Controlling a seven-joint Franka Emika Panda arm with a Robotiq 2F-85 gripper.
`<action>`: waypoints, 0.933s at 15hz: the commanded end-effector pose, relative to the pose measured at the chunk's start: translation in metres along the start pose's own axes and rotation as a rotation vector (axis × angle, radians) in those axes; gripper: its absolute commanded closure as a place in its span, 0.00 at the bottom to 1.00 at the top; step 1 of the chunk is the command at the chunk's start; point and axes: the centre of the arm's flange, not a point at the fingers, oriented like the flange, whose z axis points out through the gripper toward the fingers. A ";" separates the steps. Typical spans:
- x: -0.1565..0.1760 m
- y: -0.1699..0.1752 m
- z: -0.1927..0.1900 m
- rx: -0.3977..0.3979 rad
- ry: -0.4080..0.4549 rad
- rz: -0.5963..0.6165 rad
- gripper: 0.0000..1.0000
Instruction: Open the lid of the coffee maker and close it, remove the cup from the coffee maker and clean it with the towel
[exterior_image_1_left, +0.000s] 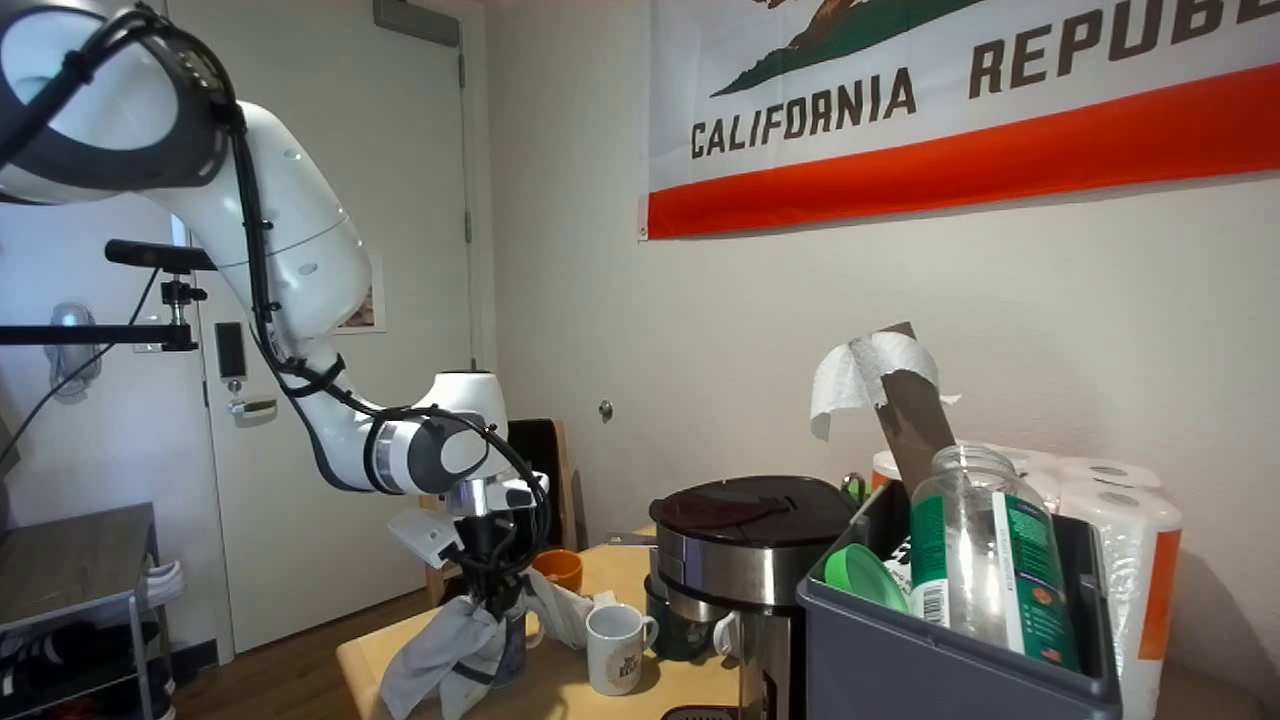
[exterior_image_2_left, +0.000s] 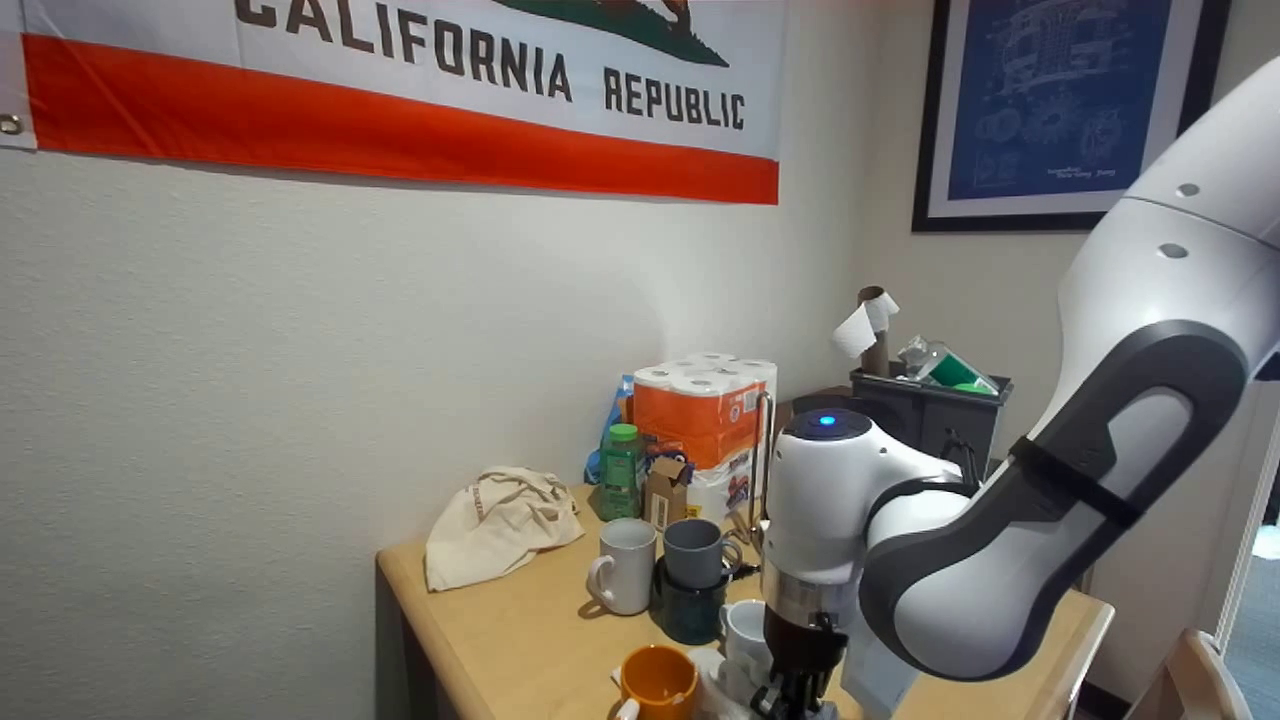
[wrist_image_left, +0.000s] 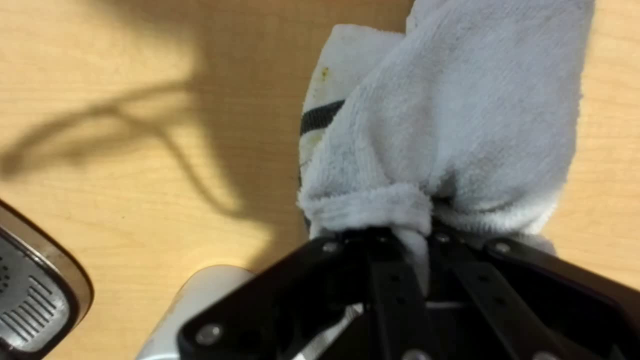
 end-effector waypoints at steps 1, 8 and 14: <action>-0.001 -0.004 -0.004 0.017 -0.021 -0.003 0.96; 0.005 -0.001 -0.030 0.158 -0.104 0.016 0.97; 0.024 0.019 -0.075 0.235 -0.062 0.046 0.97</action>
